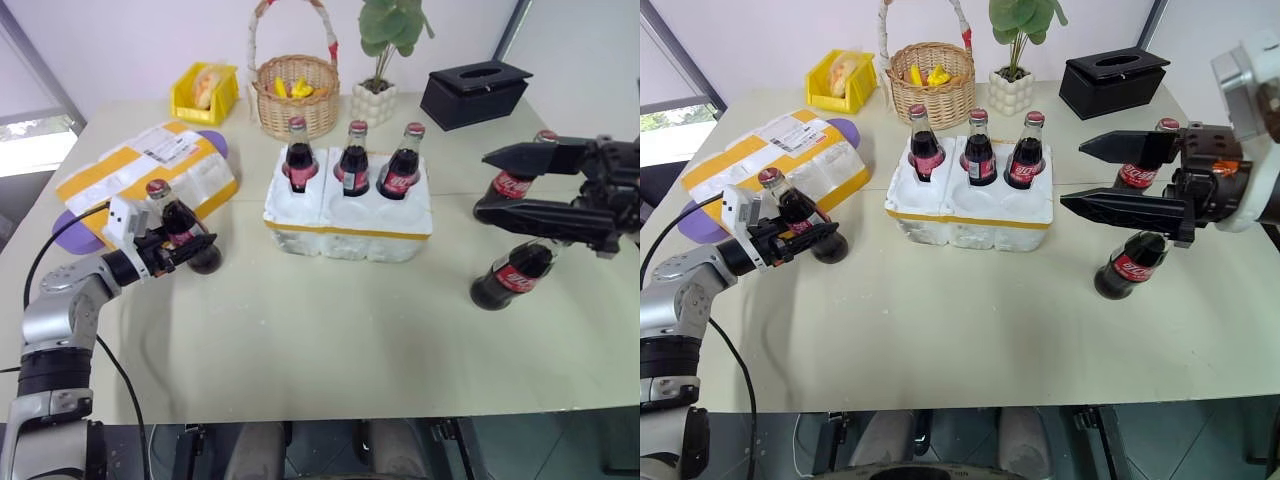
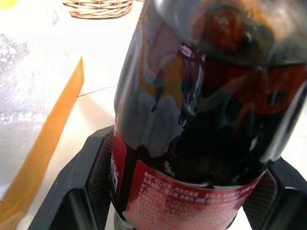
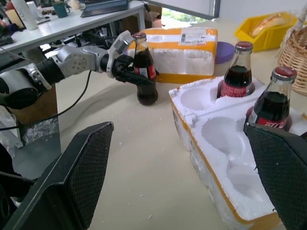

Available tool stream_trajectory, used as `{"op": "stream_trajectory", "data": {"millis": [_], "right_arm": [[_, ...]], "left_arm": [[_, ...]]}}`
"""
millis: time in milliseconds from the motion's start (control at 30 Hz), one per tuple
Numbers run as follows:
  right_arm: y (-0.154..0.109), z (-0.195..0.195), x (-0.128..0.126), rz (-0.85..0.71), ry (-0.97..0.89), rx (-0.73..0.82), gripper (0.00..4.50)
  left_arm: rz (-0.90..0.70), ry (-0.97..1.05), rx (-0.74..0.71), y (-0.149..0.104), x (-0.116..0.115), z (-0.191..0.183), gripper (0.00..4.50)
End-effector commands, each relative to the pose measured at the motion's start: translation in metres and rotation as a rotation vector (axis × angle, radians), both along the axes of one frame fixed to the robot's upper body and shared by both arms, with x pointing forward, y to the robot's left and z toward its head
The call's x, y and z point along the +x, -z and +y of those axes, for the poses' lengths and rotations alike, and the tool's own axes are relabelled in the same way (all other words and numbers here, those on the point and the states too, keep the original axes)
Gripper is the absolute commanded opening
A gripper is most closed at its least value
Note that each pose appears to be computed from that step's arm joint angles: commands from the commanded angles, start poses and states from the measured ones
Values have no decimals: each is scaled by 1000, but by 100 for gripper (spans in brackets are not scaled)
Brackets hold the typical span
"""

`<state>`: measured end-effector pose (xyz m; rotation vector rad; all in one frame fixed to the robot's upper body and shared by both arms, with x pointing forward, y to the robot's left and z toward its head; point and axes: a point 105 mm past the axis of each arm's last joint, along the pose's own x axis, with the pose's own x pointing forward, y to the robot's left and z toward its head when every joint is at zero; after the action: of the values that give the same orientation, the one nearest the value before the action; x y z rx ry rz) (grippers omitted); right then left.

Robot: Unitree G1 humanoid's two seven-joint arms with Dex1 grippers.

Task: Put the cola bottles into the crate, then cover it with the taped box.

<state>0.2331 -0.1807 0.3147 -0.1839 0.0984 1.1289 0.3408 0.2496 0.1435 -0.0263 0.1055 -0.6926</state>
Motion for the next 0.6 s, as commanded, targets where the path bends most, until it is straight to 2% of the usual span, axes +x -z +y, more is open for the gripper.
{"op": "stream_trajectory", "data": {"millis": [33, 200, 400, 600], "right_arm": [[-5, 0, -6, -40, -8, 15, 450], [2, -2, -4, -32, 5, 15, 450], [7, -2, -4, -33, 7, 19, 450], [9, 0, -3, -43, 9, 22, 450]], "left_arm": [[-42, 2, -6, -20, 0, 4, 281], [-75, 93, -22, -50, 0, -12, 281], [-157, 312, 11, -109, 4, -53, 281], [-196, 519, 50, -149, 13, -96, 281]]}}
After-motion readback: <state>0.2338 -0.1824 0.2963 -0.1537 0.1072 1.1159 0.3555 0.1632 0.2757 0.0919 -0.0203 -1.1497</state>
